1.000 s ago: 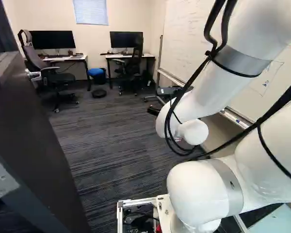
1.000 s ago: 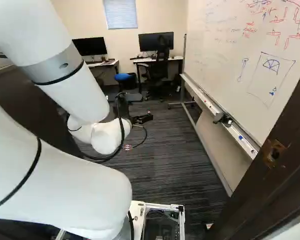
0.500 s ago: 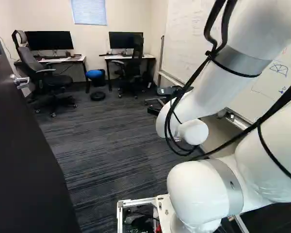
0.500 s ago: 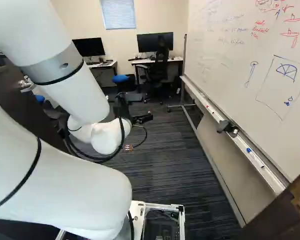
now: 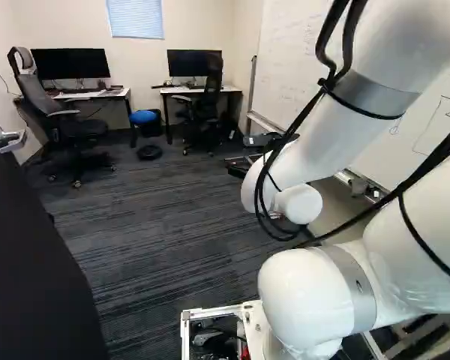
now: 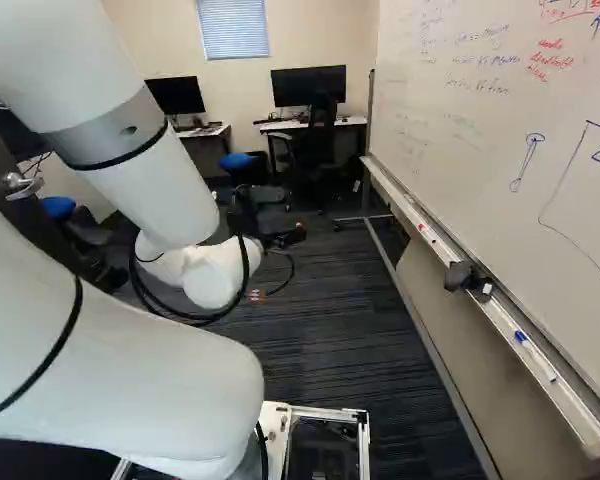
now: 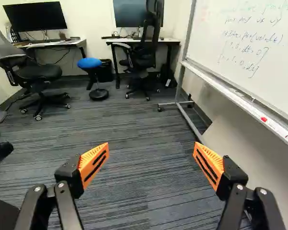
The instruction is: Open the door and move inside
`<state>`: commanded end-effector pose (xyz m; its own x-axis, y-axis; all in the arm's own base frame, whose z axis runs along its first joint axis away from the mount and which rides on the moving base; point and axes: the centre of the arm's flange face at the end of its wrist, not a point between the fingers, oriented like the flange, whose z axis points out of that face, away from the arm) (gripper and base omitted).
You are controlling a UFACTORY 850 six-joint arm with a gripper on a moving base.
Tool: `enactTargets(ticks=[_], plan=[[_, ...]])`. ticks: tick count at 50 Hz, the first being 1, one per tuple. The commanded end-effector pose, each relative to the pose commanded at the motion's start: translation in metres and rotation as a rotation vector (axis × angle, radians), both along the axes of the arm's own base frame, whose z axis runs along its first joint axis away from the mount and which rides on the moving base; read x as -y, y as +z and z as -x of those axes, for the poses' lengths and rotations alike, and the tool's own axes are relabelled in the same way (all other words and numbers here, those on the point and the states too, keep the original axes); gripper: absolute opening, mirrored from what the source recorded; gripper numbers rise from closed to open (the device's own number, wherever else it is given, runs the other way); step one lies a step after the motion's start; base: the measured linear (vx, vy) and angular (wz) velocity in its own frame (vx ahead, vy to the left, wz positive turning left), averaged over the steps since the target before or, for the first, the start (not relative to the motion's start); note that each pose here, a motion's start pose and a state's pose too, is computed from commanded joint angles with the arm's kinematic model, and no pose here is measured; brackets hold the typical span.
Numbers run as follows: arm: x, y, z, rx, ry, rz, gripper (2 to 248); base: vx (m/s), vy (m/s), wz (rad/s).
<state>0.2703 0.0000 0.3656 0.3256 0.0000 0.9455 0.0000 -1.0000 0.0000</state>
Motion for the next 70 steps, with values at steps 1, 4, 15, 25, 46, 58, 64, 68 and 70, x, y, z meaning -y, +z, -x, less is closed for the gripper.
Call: enactTargets(ticks=[1,4,15,25,46,58,64,68,70], plan=[[0.0000,0.0000,0.0000,0.000,0.000,0.000,247,0.198,0.003,0.001],[0.0000,0.0000,0.0000,0.000,0.000,0.000,247,0.238,0.004,0.003],[0.0000,0.0000,0.0000,0.000,0.000,0.000,247,0.214,-0.005,0.012],[0.0000,0.0000,0.0000,0.000,0.000,0.000,247,0.209,0.005,0.007],[0.0000,0.0000,0.0000,0.000,0.000,0.000,247,0.229,0.015,-0.021],[0.0000,0.0000,0.0000,0.000,0.000,0.000,247,0.218,0.058,-0.026],[0.0000,0.0000,0.0000,0.000,0.000,0.000,247,0.208,0.061,-0.029],[0.0000,0.0000,0.0000,0.000,0.000,0.000,247,0.210,0.070,-0.029],[0.0000,0.0000,0.0000,0.000,0.000,0.000,247,0.213,0.067,-0.010]])
